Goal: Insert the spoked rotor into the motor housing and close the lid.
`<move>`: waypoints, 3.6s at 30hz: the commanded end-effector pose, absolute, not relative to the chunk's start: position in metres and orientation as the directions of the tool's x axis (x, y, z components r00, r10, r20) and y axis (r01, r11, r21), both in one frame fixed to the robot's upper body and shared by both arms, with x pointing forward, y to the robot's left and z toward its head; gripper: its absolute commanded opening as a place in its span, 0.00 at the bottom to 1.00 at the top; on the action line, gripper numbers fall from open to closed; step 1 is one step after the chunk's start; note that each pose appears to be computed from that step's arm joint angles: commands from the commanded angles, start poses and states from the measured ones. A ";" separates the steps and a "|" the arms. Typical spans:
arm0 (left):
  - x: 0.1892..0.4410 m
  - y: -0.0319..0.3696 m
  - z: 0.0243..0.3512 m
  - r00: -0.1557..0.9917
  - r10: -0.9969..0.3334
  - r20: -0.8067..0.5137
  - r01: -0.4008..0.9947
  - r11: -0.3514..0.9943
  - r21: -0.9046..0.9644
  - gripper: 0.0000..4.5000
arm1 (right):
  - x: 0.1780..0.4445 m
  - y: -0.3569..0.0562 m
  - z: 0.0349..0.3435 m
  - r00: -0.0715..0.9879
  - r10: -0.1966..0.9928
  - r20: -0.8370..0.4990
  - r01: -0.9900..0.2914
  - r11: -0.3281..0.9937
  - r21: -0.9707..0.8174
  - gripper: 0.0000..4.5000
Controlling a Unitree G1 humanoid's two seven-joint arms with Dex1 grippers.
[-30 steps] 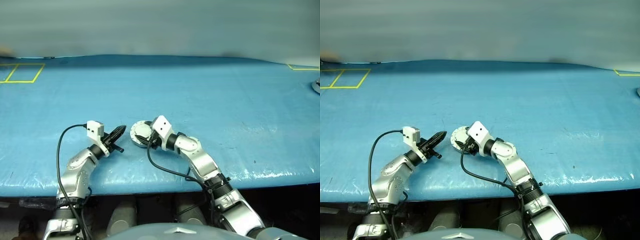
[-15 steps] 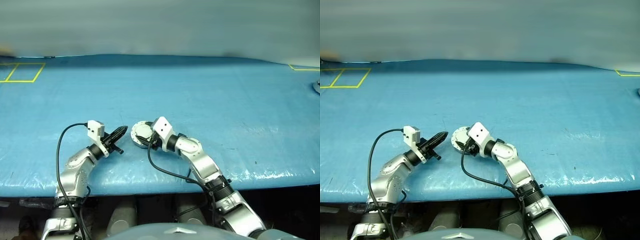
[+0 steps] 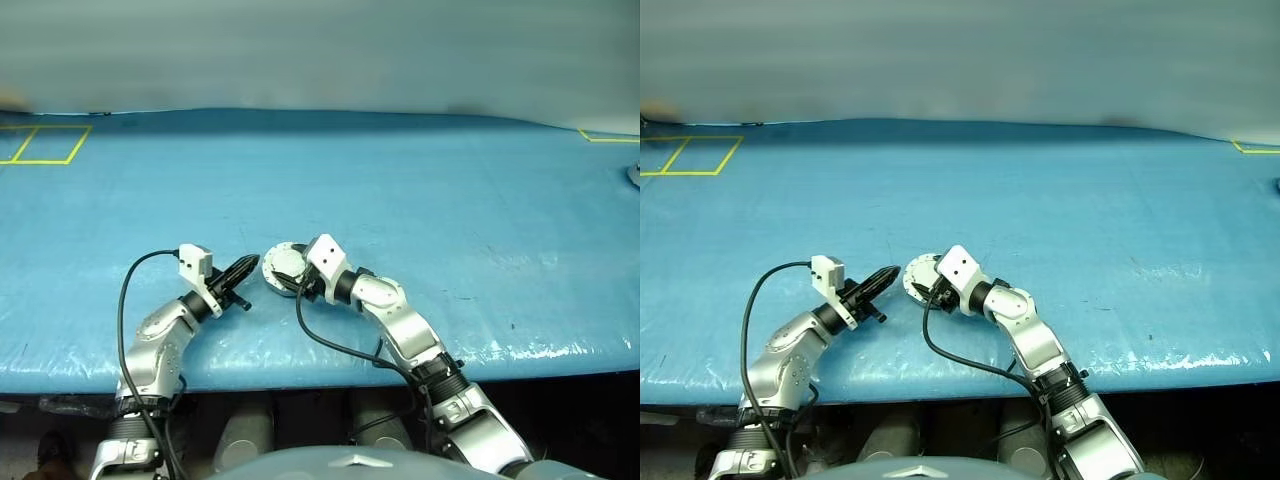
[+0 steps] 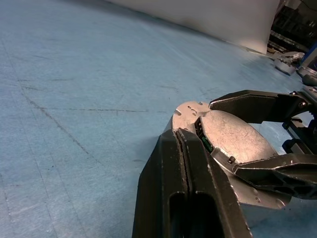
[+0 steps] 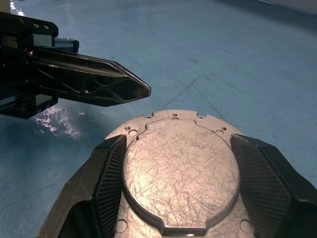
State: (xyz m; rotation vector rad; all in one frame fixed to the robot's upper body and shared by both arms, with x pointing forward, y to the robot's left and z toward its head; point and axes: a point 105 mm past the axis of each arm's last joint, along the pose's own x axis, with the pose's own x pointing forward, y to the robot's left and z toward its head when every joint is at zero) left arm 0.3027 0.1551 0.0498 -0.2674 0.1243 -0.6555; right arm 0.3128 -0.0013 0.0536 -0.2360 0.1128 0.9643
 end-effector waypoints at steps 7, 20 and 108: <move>0.303 0.146 0.069 0.761 -0.645 0.071 0.639 0.727 -0.252 0.00 | 0.306 -0.021 0.009 0.577 0.730 -0.366 -0.808 0.577 -0.122 0.67; 0.296 0.139 0.047 0.725 -0.687 -0.043 0.667 0.717 -0.204 0.00 | 0.306 -0.021 0.010 0.581 0.730 -0.361 -0.805 0.580 -0.123 0.67; 0.312 0.126 0.054 0.782 -0.622 0.041 0.613 0.757 -0.224 0.00 | 0.291 -0.037 0.018 0.528 0.845 -0.087 -0.383 0.328 0.863 0.26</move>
